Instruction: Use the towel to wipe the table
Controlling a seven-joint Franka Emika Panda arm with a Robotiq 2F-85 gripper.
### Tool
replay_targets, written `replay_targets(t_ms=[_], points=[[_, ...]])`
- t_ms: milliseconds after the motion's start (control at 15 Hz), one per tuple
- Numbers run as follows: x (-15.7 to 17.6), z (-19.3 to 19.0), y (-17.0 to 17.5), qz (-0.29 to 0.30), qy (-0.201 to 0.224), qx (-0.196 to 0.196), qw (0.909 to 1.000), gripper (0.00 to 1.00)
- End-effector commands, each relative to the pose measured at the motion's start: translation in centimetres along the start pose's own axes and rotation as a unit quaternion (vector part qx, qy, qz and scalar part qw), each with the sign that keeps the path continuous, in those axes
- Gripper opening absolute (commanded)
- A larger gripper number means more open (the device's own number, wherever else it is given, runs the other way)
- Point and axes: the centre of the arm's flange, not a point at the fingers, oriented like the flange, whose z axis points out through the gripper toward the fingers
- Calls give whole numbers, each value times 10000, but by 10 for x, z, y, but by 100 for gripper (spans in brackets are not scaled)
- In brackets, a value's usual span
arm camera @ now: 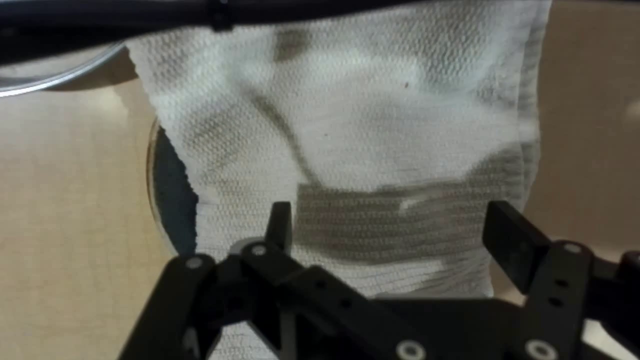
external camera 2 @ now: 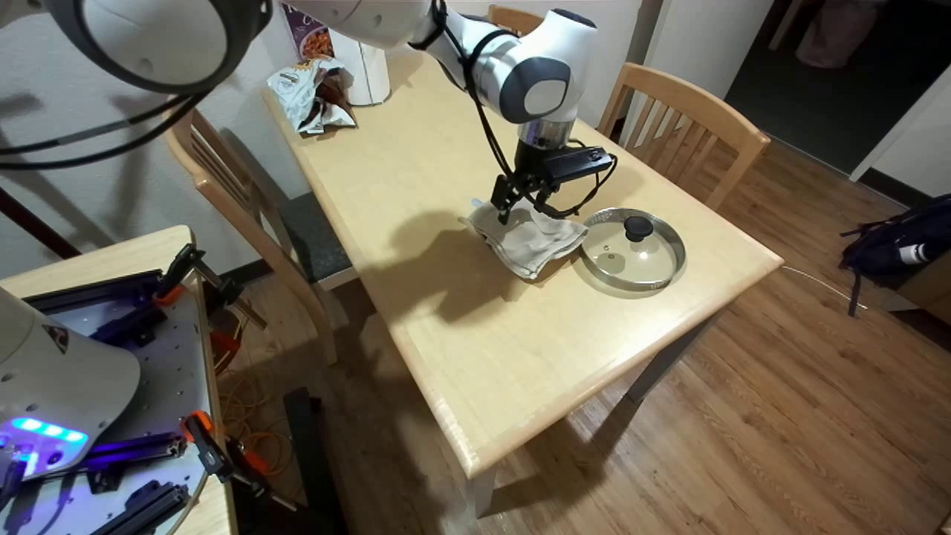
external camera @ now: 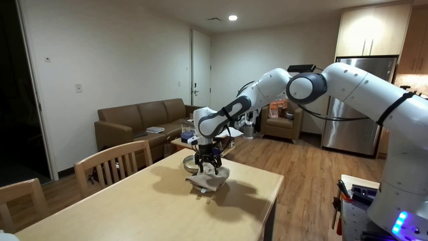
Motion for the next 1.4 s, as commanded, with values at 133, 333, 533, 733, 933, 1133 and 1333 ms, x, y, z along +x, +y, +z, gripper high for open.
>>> replay_targets(t_ms=[133,333,533,733,933,1133,1333], points=[[0,-1,16,57,76,170,9998,64],[-1,-3,18,69,84,171,9998,42],[-2,-5,19,91,94,150,9998,23],[-3,-7,20,167,99,134,9997,54],[-4,-6,20,176,73,121,9997,57],[-3,-4,22,180,86,110,9997,77],[-4,1,25,144,63,126,9998,95]])
